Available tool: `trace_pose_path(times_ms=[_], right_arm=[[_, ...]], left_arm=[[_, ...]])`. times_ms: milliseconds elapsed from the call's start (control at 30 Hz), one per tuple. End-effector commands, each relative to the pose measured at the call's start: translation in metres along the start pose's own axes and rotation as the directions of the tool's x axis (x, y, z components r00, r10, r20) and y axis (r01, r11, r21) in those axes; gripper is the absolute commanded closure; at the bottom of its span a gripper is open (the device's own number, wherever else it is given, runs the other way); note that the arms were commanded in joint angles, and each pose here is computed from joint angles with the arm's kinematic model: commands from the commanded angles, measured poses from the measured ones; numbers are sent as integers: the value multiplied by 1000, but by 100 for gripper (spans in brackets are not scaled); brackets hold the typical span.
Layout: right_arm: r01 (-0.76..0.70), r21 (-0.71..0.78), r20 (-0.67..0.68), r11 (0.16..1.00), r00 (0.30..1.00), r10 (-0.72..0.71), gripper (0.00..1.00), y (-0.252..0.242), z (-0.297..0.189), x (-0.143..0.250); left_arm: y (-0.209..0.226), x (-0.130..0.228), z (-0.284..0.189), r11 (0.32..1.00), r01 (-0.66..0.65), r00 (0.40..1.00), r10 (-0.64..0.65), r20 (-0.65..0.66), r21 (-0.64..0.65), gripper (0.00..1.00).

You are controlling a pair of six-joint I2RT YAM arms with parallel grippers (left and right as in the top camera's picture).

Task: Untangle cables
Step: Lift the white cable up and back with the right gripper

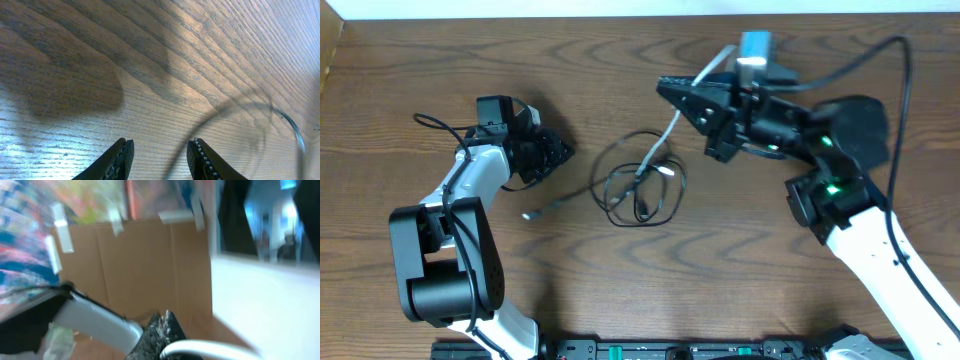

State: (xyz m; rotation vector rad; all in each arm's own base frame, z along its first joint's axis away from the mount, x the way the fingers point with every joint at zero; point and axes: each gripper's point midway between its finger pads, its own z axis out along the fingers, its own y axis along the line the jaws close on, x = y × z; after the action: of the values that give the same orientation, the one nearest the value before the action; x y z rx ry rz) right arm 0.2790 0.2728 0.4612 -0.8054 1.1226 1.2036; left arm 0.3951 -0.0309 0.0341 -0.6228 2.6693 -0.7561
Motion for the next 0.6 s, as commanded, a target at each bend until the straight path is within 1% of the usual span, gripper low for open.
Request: trace_pose_path(times_ms=[0,67,133,200,267,333,400,467,500,567], right_arm=[[125,-36,83,991,989,-122,99,24,-9,-35],[147,8,117,989,982,-147,99,21,-14,-47],[110,104,127,988,984,-123,99,2,-17,-50],[21,257,114,966,992,-52,99,-32,-21,-39],[-58,398,87,915,996,26,99,-63,-28,-19],[-88,406,43,909,996,77,99,-70,-27,0],[-86,338,2,937,996,91,99,-64,-19,12],[-73,301,-5,951,997,78,99,-62,-15,14],[-72,311,5,948,997,75,99,-65,-14,14],[-129,392,66,911,992,112,99,-83,-19,10]], left_arm=[[3,-1,2,1000,-9,1000,9,-2,-11,60],[3,-1,2,1000,-9,1000,9,-2,-11,60],[3,-1,2,1000,-9,1000,9,-2,-11,60],[3,-1,2,1000,-9,1000,9,-2,-11,51],[3,-1,2,1000,-9,1000,9,-2,-11,47],[3,-1,2,1000,-9,1000,9,-3,-11,43],[3,-1,2,1000,-9,1000,9,-3,-11,41],[3,-1,2,1000,-9,1000,9,-3,-11,40],[3,-1,2,1000,-9,1000,9,-3,-11,40],[3,-1,2,1000,-9,1000,9,-3,-11,40]])
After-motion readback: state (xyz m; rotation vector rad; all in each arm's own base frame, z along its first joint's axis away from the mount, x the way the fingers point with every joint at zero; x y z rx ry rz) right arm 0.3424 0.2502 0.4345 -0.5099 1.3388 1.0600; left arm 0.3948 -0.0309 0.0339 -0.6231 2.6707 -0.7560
